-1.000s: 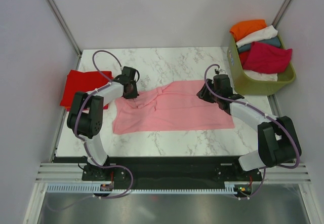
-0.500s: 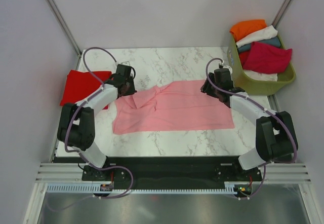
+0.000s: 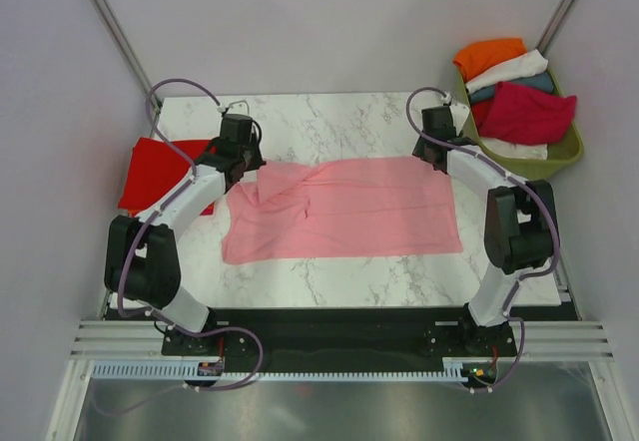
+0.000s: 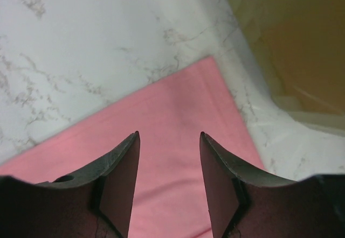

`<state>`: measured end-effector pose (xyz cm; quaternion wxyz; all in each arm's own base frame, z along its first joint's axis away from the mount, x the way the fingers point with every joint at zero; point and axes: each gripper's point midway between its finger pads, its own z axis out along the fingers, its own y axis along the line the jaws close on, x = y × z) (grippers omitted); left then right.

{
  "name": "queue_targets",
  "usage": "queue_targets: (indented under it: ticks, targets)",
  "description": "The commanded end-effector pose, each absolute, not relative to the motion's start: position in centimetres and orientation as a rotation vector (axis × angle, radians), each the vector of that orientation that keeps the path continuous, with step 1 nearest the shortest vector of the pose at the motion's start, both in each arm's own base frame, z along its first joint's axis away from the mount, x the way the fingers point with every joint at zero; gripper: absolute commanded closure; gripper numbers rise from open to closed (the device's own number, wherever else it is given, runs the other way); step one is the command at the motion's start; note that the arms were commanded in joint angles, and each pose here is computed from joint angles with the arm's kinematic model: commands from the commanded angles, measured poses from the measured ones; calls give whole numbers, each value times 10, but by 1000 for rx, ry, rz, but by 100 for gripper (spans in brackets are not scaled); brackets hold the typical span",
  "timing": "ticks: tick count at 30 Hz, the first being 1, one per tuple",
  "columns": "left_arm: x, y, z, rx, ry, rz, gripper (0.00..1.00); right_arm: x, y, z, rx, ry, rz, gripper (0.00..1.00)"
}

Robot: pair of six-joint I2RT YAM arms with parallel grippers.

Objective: Fold and stack the t-shirts
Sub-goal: Fold the tshirt

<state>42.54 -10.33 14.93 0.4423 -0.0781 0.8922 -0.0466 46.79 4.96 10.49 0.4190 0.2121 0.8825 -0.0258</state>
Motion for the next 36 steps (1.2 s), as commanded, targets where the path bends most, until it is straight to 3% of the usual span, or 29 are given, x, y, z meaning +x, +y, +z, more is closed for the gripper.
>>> queue_targets:
  ticks: [1, 14, 27, 36]
  targets:
    - [448, -101, 174, -165, 2132, -70, 98, 483, 20, 109, 552, 2192, -243, 44]
    - [450, -76, 167, -211, 2131, 66, 98, 518, 5, 57, 558, 2266, -416, 47]
    - [453, -22, 156, -339, 2150, 135, 98, 543, 23, 74, 524, 2229, -326, 44]
    - [457, -31, 149, -309, 2176, 76, 98, 549, 26, 61, 512, 2254, -323, 46]
